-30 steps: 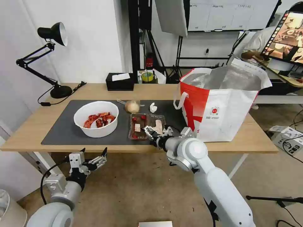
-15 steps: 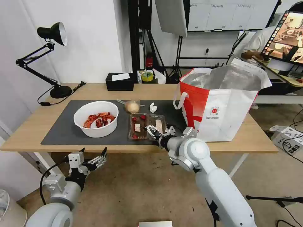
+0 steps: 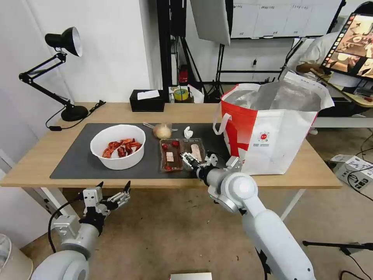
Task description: Pick up the trash from the table and place it into the takeout bag.
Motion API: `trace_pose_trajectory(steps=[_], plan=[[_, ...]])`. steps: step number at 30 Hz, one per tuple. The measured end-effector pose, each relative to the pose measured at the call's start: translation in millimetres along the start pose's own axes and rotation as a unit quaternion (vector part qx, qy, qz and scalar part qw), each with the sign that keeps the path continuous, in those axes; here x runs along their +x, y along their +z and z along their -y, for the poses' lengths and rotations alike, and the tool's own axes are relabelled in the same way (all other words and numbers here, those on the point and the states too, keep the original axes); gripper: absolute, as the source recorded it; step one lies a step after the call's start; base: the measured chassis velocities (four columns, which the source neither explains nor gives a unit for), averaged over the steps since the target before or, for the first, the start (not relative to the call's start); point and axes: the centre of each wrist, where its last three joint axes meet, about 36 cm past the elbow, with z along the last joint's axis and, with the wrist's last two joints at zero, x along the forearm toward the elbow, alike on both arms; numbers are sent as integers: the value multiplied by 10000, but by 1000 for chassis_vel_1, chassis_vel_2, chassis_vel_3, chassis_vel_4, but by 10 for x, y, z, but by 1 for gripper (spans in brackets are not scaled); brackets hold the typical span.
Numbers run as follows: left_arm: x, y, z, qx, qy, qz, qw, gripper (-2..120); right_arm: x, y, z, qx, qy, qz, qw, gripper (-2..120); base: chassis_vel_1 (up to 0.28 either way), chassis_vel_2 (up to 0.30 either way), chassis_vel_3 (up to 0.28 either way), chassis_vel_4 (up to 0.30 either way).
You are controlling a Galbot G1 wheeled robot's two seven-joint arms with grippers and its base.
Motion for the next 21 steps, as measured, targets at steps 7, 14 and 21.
trace_pose_trajectory(steps=[7, 14, 21], plan=[[9, -13, -2, -1, -8, 45, 10000, 100, -17, 64, 11, 394, -141, 201, 9989, 100, 0, 0, 0, 0], [19, -12, 0, 6, -12, 67, 10000, 100, -33, 128, 15, 857, -244, 375, 9953, 100, 0, 0, 0, 0], [24, -30, -3, -7, -15, 118, 9999, 100, -32, 175, -10, 1337, -237, 516, 9894, 100, 0, 0, 0, 0]])
